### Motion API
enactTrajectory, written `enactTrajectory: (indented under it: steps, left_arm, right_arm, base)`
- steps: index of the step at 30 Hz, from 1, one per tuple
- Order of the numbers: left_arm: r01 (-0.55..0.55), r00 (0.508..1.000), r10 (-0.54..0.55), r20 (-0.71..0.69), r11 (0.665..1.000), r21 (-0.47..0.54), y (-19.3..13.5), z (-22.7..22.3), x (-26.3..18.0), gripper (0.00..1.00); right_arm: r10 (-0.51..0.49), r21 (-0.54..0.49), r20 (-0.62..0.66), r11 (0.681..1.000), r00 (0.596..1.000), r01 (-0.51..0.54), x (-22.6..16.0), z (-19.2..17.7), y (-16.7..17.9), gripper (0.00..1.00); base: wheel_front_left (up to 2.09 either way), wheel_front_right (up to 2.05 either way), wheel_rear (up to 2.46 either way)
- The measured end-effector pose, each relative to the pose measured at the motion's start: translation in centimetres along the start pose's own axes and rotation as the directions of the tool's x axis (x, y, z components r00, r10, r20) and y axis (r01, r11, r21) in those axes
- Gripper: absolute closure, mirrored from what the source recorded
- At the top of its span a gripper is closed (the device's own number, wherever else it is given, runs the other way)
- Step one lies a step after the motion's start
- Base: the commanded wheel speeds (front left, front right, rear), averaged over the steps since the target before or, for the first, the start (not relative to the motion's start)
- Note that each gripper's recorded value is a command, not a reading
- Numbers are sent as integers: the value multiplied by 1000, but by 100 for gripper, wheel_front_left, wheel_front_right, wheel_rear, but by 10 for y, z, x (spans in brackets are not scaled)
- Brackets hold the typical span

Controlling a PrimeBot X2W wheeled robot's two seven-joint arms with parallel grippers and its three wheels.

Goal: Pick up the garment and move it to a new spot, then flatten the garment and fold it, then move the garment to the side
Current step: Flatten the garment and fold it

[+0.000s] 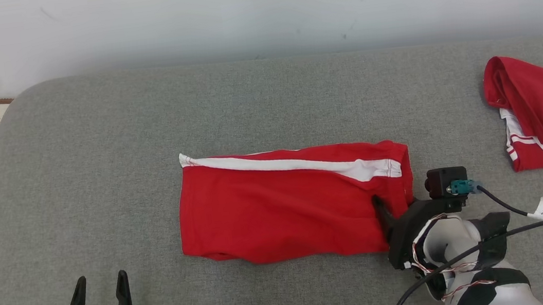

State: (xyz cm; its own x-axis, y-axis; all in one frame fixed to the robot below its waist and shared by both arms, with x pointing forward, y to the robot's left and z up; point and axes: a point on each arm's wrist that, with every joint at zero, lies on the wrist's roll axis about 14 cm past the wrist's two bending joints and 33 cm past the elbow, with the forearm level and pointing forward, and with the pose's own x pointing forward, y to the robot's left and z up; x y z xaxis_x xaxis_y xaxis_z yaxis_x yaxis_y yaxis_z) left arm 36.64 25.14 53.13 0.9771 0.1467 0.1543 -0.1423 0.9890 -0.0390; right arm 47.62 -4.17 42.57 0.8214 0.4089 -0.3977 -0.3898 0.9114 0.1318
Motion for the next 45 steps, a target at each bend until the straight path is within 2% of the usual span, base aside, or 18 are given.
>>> enactTrajectory:
  steps: [1, 2, 3, 8, 15, 19, 22, 31, 39, 45]
  left_arm:
    - [0, 1000, 0, 0, 1000, 0, 0, 0, 0, 0]
    - [1, 1000, -1, 0, 1000, 0, 0, 0, 1, 0]
    - [2, 1000, -2, 1, 1000, 0, -1, 0, 1, 0]
    - [9, 1000, -9, 9, 1000, -1, -2, 2, 3, 0]
    - [4, 1000, -4, 13, 1000, 1, 0, 4, 1, 0]
    - [12, 1000, -12, 12, 1000, -3, -3, 3, 3, 0]
    - [21, 1000, -21, 10, 1000, -8, -7, 2, 5, 0]
    - [41, 999, -41, 8, 999, -18, -15, 0, 7, 0]
    - [40, 999, -39, 7, 999, -28, -14, 1, 2, 0]
    - [25, 1000, -25, 7, 999, -30, -10, 2, -3, 0]
  right_arm:
    - [9, 16, 4, 1000, 1000, -9, 0, 0, 3, 20]
    - [15, 16, 7, 1000, 1000, -15, 0, 0, 5, 82]
    - [16, 11, 12, 1000, 1000, -17, 0, 0, 5, 98]
    - [5, 13, 50, 1000, 999, -6, 0, 7, 1, 100]
    - [-46, 15, 80, 999, 996, 45, -10, 14, -26, 100]
    - [-69, -5, 90, 998, 994, 70, -17, 21, -44, 100]
    - [-55, -27, 93, 998, 994, 57, -19, 27, -44, 100]
    - [111, -9, 105, 994, 988, -111, -23, 50, 5, 100]
    - [298, 20, 83, 954, 951, -301, -30, 59, 62, 100]
    - [372, 29, 68, 927, 926, -375, -30, 61, 88, 100]
  base:
    - [0, 0, 0]
    - [0, 0, 0]
    - [0, 0, 0]
    - [0, 0, 0]
    - [0, 0, 0]
    - [0, 0, 0]
    - [0, 0, 0]
    - [0, 0, 0]
    - [0, 0, 0]
    - [0, 0, 0]
